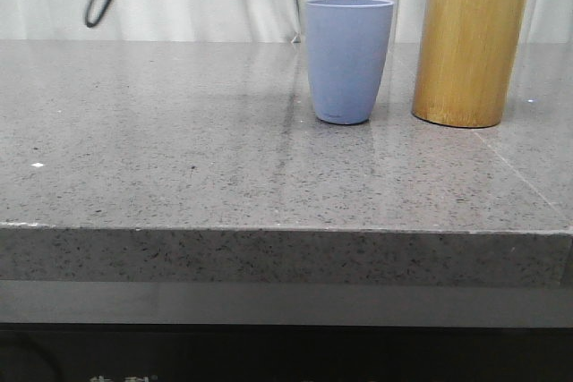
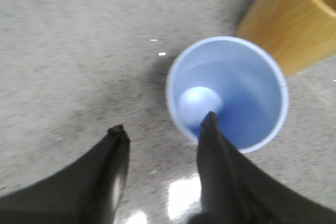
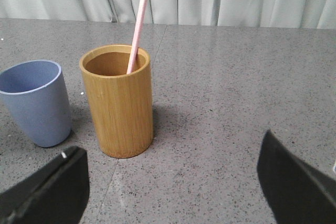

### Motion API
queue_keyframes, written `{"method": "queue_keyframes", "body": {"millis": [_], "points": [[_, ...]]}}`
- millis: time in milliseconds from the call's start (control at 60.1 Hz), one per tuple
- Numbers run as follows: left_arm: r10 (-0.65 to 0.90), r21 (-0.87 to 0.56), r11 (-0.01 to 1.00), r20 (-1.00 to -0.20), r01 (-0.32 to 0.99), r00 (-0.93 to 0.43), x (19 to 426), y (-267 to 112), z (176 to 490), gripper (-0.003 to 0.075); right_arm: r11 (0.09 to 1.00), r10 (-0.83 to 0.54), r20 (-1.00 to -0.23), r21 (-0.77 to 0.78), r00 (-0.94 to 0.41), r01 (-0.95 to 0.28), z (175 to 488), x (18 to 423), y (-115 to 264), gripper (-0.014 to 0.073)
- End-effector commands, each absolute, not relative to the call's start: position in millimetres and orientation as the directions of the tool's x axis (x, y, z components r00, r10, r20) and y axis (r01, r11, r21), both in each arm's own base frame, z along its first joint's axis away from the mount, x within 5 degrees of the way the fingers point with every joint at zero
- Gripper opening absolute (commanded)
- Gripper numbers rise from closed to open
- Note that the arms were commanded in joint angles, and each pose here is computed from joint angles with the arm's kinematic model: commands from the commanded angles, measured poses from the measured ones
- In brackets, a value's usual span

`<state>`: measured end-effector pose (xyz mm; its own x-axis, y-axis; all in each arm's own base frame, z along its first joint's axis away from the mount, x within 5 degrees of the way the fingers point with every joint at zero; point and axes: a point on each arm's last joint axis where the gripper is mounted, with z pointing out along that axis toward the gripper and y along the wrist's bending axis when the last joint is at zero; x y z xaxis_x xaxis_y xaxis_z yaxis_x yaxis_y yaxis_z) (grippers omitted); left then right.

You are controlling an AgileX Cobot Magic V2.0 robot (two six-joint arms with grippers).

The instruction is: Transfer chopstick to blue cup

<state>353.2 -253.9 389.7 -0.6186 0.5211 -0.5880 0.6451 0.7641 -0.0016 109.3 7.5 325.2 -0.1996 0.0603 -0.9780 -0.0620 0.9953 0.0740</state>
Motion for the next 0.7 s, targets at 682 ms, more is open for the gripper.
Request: {"method": "queue_keyframes", "body": {"millis": [682], "points": [[0.037,-0.036,0.995,-0.714,0.09,-0.699,246,-20,414,-0.0019,0.995,0.07,-0.993,0.076,-0.1,-0.058,343,111,7,0.0654]]}}
